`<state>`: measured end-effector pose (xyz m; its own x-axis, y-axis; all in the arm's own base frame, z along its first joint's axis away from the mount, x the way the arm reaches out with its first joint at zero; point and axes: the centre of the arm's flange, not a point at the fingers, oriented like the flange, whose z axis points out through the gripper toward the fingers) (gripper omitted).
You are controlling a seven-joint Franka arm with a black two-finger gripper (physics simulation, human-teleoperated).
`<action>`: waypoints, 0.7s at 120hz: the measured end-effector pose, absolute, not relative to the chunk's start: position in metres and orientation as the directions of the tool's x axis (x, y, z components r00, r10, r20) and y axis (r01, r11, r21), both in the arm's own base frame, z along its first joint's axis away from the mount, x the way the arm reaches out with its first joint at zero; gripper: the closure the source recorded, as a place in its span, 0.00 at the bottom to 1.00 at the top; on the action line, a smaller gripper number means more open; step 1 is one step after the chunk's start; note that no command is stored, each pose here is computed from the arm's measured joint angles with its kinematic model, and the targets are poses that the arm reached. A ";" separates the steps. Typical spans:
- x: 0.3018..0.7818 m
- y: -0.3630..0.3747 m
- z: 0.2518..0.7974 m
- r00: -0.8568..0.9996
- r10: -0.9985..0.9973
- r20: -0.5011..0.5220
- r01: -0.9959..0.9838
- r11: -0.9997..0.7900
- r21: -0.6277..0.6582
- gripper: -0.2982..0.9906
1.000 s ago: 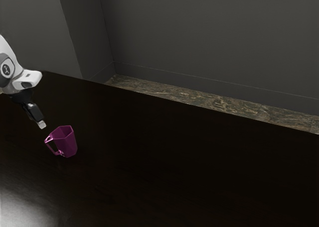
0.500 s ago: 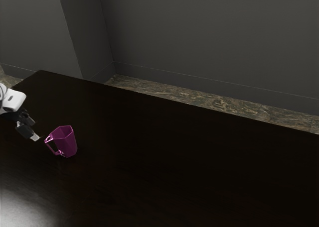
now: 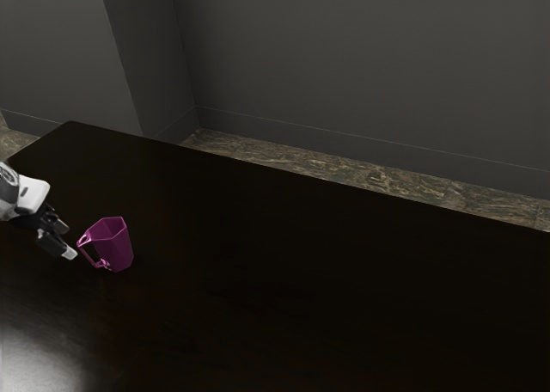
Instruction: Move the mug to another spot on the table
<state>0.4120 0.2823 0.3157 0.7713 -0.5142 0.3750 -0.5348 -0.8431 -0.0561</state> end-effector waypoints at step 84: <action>0.436 0.271 0.287 0.758 -0.511 0.406 -0.536 -0.842 -0.059 0.23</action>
<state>0.4356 0.2712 0.2873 0.7579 -0.5107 0.4060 -0.5357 -0.8423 -0.0594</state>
